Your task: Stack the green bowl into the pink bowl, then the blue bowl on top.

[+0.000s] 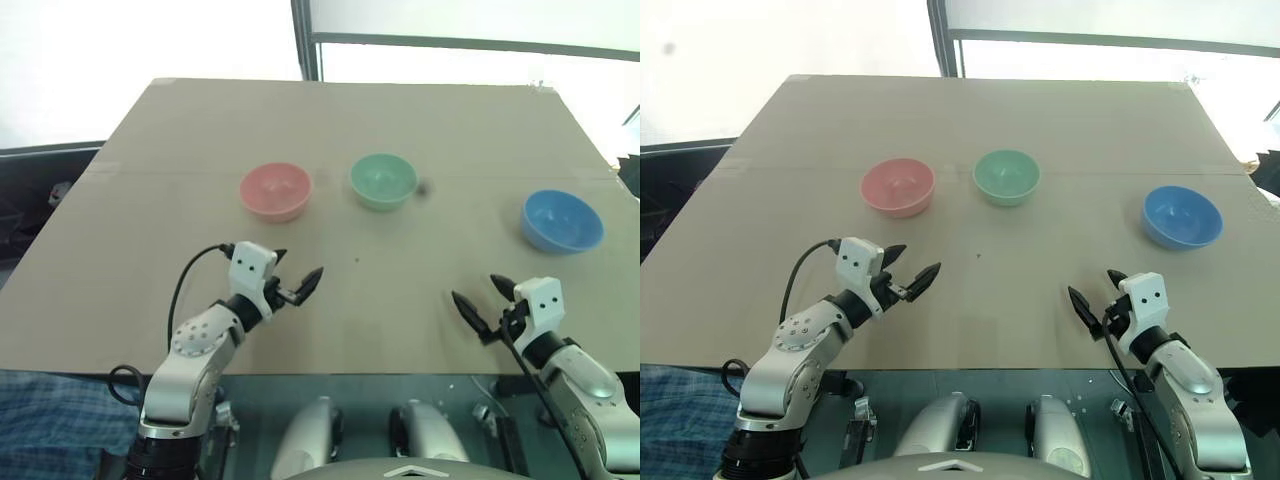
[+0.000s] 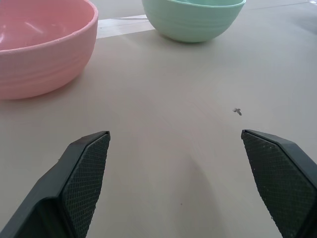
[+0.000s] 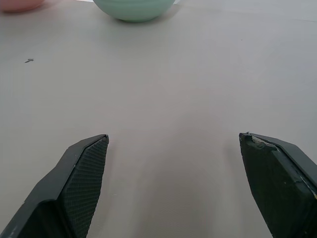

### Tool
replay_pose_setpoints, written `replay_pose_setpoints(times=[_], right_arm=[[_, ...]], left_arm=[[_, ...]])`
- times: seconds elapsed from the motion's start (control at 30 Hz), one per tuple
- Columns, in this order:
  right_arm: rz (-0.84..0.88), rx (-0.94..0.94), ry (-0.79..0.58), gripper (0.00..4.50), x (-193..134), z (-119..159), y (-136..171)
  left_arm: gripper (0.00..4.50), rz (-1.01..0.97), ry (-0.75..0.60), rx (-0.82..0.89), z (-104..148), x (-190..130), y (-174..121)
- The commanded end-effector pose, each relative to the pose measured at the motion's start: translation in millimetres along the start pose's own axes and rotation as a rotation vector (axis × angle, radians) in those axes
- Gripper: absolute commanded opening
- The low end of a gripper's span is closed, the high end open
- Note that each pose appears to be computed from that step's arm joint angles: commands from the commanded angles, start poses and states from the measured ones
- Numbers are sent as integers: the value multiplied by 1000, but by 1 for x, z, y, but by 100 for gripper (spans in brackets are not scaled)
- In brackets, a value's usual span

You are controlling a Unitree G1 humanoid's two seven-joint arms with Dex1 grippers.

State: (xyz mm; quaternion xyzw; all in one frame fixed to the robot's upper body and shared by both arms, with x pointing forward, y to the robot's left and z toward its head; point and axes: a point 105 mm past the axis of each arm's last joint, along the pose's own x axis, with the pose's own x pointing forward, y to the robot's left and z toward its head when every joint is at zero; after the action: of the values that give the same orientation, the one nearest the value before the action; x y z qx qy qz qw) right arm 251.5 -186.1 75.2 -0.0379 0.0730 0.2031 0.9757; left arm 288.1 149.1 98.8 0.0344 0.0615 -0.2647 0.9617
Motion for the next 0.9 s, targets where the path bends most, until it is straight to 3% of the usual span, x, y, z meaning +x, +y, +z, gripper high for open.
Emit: replay_pose_setpoints(times=[0.03, 0.67, 0.9], right_arm=[[8, -25, -36, 443, 0, 9, -1], [22, -30, -72, 443, 5, 14, 5], [156, 72, -170, 443, 6, 42, 24]], left_arm=[[450, -25, -57, 55, 14, -3, -6], [450, -67, -72, 84, 17, 3, -10], [450, -57, -63, 109, 19, 9, -7]])
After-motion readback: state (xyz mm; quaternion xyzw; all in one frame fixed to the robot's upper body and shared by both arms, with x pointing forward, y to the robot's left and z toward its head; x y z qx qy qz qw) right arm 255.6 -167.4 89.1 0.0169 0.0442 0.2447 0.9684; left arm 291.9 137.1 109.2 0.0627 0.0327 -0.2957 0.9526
